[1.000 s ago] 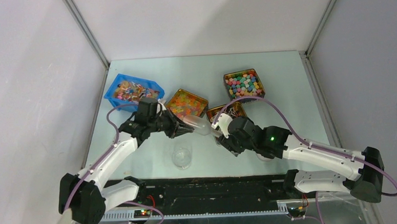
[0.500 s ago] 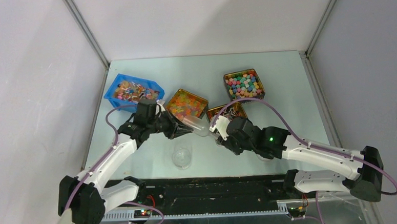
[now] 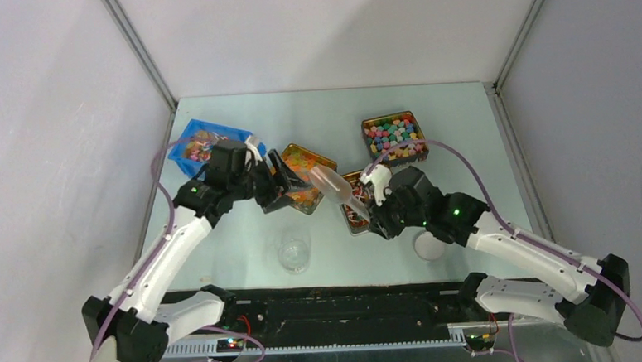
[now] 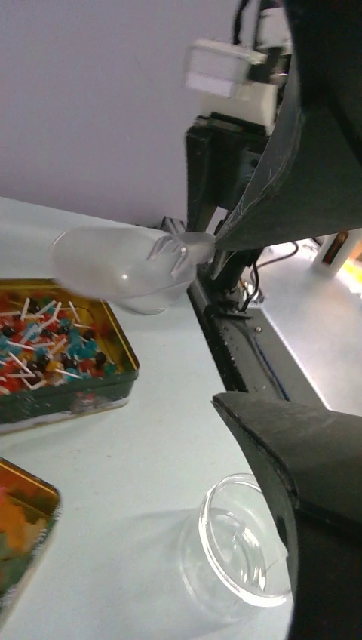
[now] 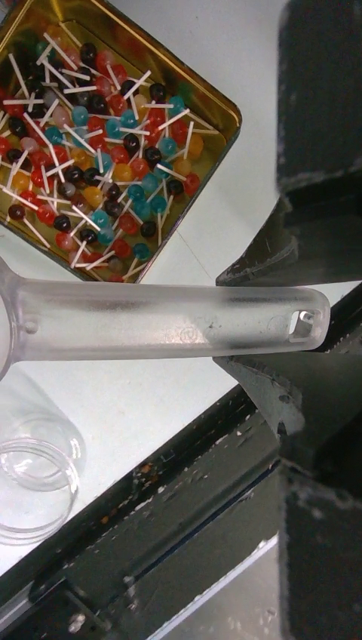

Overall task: Pack the candies
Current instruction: Pick up the spatula from the center of the board.

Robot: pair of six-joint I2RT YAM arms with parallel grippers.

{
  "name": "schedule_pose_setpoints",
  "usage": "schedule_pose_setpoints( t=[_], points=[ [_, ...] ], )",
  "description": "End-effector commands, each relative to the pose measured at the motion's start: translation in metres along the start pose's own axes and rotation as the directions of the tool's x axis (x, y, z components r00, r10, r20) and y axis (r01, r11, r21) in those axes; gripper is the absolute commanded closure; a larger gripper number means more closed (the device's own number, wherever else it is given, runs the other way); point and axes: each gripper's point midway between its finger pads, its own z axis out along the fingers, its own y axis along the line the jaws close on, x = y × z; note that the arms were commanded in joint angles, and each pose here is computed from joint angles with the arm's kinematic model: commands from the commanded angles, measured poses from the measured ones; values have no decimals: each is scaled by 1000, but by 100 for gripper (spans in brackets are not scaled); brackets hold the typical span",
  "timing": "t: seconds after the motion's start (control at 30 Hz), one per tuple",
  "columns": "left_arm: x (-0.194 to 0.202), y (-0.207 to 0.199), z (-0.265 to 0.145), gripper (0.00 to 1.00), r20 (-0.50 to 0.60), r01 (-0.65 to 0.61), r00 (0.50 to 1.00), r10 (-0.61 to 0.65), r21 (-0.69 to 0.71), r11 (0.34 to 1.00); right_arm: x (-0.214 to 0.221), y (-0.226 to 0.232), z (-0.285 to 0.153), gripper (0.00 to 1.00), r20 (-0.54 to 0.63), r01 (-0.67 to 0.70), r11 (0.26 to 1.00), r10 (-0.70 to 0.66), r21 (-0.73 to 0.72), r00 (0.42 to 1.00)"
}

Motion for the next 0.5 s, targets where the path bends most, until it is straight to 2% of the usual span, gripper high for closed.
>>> schedule_pose_setpoints(
  t=[0.0,0.23,0.47],
  points=[
    [-6,-9,-16,27,49,-240,968,246,-105,965,-11,9,-7,100,29,-133,982,138,-130,990],
    [4,-70,2,27,77,-453,888,454,-32,891,-5,6,-16,100,1,-191,968,193,-162,981],
    [6,-95,30,32,81,-486,872,483,23,874,-2,5,-25,100,5,-210,966,213,-150,977]
  ],
)
